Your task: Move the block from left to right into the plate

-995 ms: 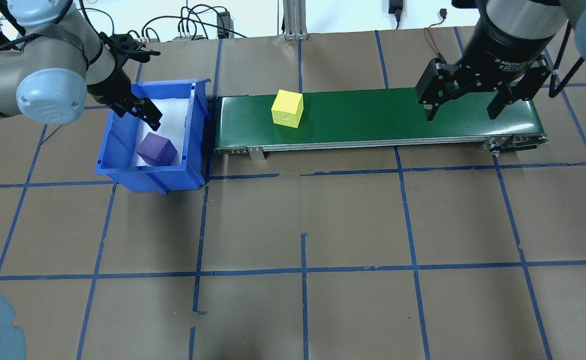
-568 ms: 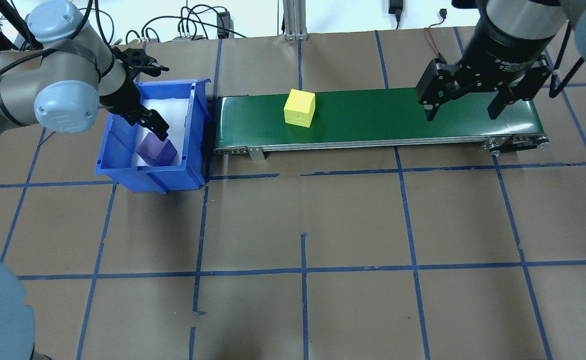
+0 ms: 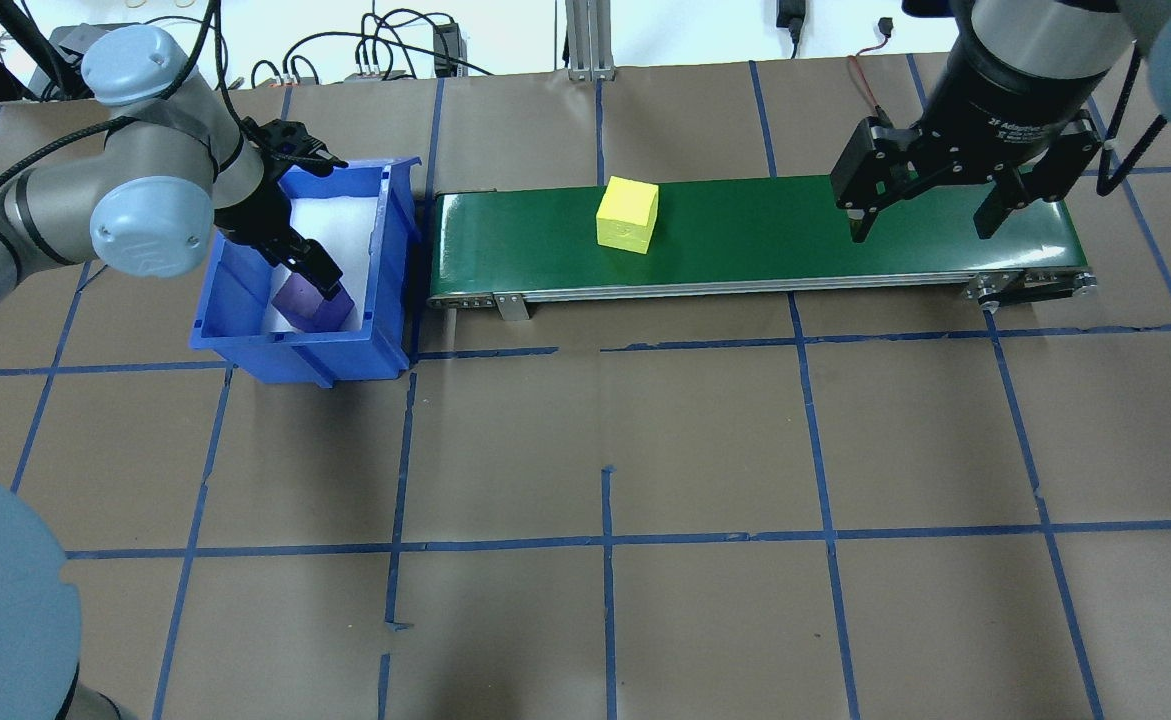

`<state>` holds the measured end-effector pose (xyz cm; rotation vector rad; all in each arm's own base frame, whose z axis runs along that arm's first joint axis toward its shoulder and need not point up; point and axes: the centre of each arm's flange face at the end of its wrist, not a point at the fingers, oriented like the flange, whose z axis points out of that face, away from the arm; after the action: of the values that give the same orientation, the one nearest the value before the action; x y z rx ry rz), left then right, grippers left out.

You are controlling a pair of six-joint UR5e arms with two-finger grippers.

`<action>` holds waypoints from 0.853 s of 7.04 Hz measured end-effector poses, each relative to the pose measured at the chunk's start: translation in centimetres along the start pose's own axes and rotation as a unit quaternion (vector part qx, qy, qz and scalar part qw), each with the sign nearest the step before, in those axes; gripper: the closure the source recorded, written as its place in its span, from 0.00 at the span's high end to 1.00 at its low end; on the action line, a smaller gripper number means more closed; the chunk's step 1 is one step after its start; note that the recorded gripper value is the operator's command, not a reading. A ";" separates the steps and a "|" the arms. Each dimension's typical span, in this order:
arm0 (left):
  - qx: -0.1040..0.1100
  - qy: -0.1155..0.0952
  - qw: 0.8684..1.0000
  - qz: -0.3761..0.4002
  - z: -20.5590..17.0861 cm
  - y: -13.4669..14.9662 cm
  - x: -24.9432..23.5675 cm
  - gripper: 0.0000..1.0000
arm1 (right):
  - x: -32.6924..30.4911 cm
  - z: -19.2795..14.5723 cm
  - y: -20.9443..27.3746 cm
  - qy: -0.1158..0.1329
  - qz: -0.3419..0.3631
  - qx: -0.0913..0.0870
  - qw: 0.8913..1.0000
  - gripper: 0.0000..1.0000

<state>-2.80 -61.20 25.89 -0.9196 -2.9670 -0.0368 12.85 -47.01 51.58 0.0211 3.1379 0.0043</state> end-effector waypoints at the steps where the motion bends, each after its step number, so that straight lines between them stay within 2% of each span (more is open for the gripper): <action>1: -0.006 0.006 1.000 0.000 0.8 0.3 0.3 1.00 | 0.0 0.0 0.0 0.000 0.000 0.000 1.000 1.00; 2: -0.009 0.008 1.000 0.000 1.6 0.6 0.5 1.00 | 0.0 0.0 0.0 0.000 0.000 0.000 1.000 1.00; 3: -0.009 0.008 1.000 0.000 2.3 0.6 0.5 0.92 | 0.0 0.0 0.0 -0.001 0.000 0.000 1.000 1.00; 4: -0.007 0.007 1.000 -0.001 2.8 0.6 0.4 0.55 | 0.0 0.0 0.0 -0.001 0.000 0.000 1.000 1.00; 5: -0.003 0.003 1.000 -0.002 3.0 0.5 0.3 0.36 | 0.0 0.0 0.0 -0.001 0.000 0.000 1.000 1.00; 6: 0.001 -0.002 1.000 -0.003 2.9 0.3 0.2 0.33 | 0.0 0.0 0.0 -0.001 0.000 0.000 1.000 1.00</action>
<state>-2.82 -60.74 23.00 -0.9108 -2.9722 -0.0312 12.84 -47.02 51.58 0.0223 3.1351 0.0040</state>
